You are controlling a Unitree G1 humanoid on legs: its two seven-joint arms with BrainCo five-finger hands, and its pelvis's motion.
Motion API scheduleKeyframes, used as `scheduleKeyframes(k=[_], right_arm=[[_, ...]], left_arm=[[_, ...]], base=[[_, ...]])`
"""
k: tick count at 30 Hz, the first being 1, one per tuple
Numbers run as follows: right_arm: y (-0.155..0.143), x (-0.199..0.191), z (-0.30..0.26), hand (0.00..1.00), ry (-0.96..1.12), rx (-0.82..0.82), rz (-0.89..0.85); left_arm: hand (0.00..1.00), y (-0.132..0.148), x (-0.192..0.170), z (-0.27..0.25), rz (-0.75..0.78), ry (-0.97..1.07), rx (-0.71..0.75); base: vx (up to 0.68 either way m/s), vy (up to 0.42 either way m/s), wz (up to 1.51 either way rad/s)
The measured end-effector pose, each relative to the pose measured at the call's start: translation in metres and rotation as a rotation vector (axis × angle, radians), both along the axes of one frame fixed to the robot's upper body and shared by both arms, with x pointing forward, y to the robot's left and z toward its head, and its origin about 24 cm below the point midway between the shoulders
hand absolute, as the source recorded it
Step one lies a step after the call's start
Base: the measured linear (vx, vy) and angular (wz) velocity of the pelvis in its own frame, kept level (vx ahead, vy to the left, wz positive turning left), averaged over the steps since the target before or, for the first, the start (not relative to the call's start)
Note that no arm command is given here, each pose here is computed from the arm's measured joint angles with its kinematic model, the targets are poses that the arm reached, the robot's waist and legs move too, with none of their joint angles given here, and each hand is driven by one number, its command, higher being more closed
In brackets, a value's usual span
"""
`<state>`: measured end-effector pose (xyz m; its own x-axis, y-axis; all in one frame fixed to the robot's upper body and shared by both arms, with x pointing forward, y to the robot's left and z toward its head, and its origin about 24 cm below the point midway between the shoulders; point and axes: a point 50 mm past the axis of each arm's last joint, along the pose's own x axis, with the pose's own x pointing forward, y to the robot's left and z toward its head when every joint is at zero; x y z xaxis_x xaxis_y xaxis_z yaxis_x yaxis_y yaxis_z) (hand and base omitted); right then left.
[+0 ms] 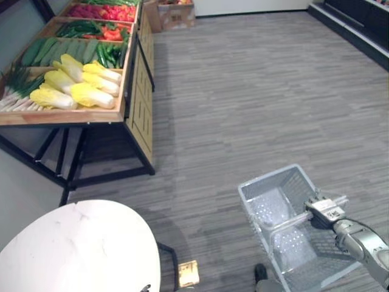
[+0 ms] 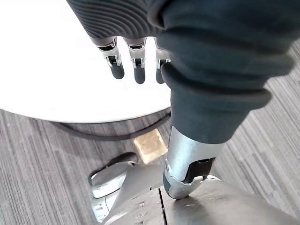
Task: Pick vegetable in the basket
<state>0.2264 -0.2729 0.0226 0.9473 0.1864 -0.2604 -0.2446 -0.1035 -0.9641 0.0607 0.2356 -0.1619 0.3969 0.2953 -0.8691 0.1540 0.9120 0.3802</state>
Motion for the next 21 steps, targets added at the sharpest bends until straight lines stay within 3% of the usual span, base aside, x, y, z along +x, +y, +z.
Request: scheduleKeyframes(k=[9, 12, 16, 21], right_arm=[[-0.007, -0.008, -0.013, 1.0, 0.007, 0.058, -0.114], [-0.012, -0.013, -0.016, 1.0, 0.01, 0.074, -0.16], [-0.028, -0.011, -0.008, 1.0, -0.029, 0.06, -0.237], [-0.032, -0.023, -0.011, 1.0, -0.026, 0.059, -0.262]], left_arm=[[0.0, 0.008, 0.009, 0.004, -0.025, -0.014, 0.014], [0.0, 0.01, 0.015, 0.006, -0.022, -0.041, 0.021], [0.0, -0.02, 0.028, 0.002, -0.002, -0.095, -0.057], [0.0, -0.022, 0.031, 0.004, 0.048, -0.131, -0.069]], base=[[0.16, 0.003, 0.21], [0.48, -0.25, 0.69], [0.44, -0.323, 0.48], [0.48, -0.287, 0.16]])
